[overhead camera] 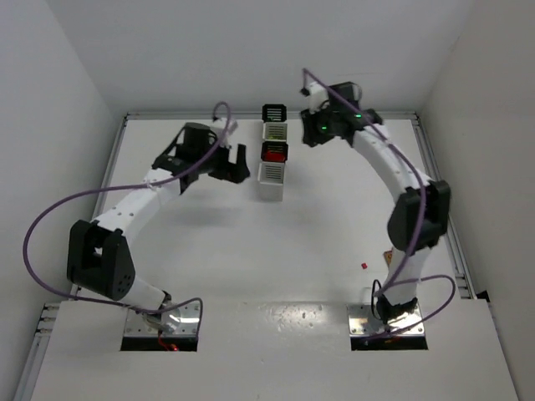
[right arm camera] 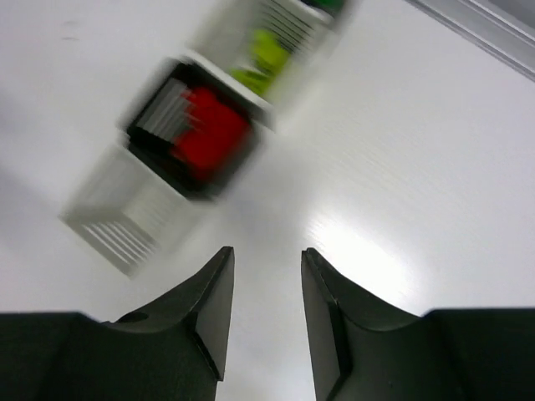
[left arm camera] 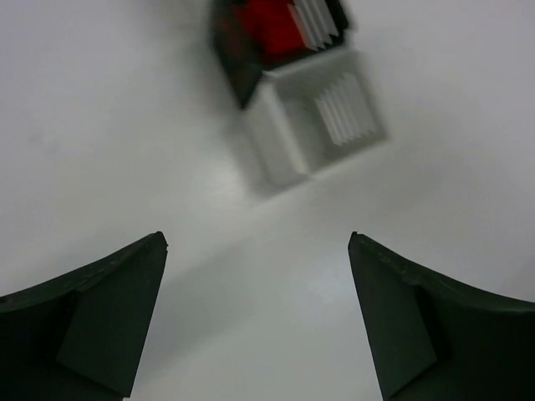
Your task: Sort the legos into containers by color
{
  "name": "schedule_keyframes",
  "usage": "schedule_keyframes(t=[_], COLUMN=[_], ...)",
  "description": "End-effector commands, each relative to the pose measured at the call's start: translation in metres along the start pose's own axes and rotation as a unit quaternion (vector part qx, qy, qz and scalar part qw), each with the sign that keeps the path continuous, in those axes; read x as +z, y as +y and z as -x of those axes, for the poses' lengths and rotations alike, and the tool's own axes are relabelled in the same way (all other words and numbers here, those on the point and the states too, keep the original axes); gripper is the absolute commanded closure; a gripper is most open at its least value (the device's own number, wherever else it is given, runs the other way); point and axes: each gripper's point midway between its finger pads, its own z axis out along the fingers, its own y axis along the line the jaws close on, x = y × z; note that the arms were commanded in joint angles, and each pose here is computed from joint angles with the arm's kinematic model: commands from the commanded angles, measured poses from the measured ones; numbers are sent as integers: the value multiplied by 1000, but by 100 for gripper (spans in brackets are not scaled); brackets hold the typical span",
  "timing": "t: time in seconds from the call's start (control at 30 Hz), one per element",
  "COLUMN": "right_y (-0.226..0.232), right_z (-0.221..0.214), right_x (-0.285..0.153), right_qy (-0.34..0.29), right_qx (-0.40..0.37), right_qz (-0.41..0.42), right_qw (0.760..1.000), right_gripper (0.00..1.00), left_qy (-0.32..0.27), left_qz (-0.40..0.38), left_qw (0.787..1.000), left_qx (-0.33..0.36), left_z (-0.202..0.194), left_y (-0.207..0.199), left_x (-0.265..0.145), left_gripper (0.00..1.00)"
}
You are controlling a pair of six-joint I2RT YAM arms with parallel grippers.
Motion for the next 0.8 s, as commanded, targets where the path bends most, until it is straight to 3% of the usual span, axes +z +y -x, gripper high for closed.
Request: schedule_keyframes(t=[0.0,0.03,0.1,0.13,0.23,0.33,0.4,0.6,0.77], right_y=[-81,-107,-116,-121,-134,-142,-143,-150,-152], right_z=[-56,-81,-133,-148,-200,-245,-254,-269,-258], right_x=[-77,-92,-116,-125,-160,-194,-210,-244,-246], right_qy=[53,71,116,124,153,192,199,182,151], right_qx=[53,83,109,118,149,196,225,288,333], right_qz=[-110,-136,-152,-159,-198,-225,-240,-285,-272], right_qw=[991,985,975,972,957,935,923,896,890], right_gripper=[62,64,64,64,64,64,64,61,60], left_qy=[-35,-12,4,31,48,45,74,98,126], left_qz=[-130,-171,-204,-238,-264,-226,-212,-221,-223], left_qw=[990,984,977,967,950,960,962,954,947], left_qx=[47,57,66,87,158,160,155,177,194], left_z=[-2,-24,-41,-66,-85,-80,-104,-142,-180], left_y=[-86,-119,-153,-189,-254,-298,-312,-372,-391], left_x=[2,5,11,15,19,44,70,89,100], left_gripper=[5,10,14,16,19,19,19,20,24])
